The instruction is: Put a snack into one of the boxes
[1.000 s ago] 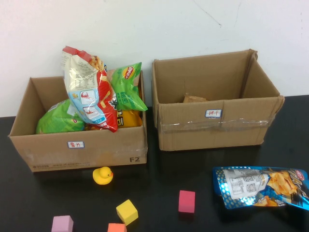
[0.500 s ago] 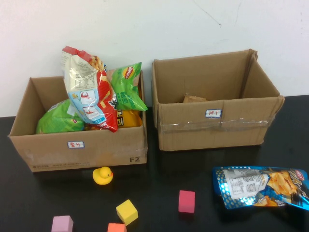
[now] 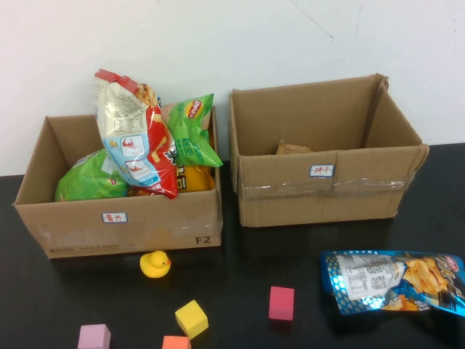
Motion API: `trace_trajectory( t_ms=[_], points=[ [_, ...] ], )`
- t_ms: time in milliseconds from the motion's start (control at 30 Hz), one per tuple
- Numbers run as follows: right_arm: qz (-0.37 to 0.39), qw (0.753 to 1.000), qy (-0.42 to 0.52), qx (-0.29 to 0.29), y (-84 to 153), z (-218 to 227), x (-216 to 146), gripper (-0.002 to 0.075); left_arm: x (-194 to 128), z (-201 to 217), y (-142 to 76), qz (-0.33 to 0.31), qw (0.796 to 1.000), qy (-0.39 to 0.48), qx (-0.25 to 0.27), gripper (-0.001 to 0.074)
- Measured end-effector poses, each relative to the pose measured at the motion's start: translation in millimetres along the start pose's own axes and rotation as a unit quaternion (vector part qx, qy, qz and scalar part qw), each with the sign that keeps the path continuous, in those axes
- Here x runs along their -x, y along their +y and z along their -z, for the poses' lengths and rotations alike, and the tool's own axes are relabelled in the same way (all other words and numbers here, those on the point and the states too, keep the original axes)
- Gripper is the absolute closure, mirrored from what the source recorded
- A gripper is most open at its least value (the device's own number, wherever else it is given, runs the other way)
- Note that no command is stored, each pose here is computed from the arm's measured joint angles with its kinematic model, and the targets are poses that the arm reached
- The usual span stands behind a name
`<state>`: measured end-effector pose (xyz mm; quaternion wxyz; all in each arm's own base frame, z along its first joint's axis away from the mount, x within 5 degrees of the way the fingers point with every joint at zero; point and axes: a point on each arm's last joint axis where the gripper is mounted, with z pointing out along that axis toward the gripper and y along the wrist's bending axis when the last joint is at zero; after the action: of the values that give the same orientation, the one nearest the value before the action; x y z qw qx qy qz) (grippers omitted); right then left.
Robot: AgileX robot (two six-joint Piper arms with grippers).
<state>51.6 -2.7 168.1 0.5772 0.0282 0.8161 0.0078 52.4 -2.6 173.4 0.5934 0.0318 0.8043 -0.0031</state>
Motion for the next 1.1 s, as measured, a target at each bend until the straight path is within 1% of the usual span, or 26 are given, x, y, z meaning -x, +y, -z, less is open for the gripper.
trace_trajectory(
  t_ms=[200, 333, 433, 533, 633, 700, 800, 933, 1100],
  points=[
    [-0.002, 1.000, -0.001, 0.002, 0, 0, 0, 0.0727, 0, 0, 0, 0.000, 1.000, 0.000, 0.000, 0.0736],
    [0.000, 0.999, -0.033, 0.005, 1, 2, 9, 0.0727, 0, 0, 0, 0.000, 1.000, 0.000, 0.000, 0.0736],
    [0.011, 0.996, -0.087, -0.004, 0, 17, 40, 0.0727, 0, 0, 0, 0.000, 1.000, 0.000, 0.000, 0.0736],
    [0.008, 0.985, -0.172, -0.009, 0, 47, 87, 0.0727, 0, 0, 0, 0.000, 1.000, 0.000, 0.000, 0.0736],
    [0.004, 0.977, -0.215, -0.014, 0, 74, 120, 0.0727, 0, 0, 0, 0.000, 1.000, 0.000, 0.000, 0.0736],
    [0.003, 0.979, -0.204, -0.019, -1, 79, 130, 0.0727, 0, 0, 0, 0.000, 1.000, 0.000, 0.000, 0.0736],
    [0.006, 0.985, -0.170, -0.025, -1, 72, 134, 0.0727, 0, 0, 0, -0.001, 1.000, 0.000, 0.000, 0.0736],
    [0.054, 0.990, -0.126, -0.029, 0, 59, 134, 0.0727, 0, 0, 0, -0.001, 1.000, 0.000, 0.000, 0.0736],
    [0.121, 0.988, -0.096, -0.024, 4, 45, 143, 0.0727, 0, 0, 0, -0.001, 1.000, 0.000, 0.000, 0.0736]
  ],
)
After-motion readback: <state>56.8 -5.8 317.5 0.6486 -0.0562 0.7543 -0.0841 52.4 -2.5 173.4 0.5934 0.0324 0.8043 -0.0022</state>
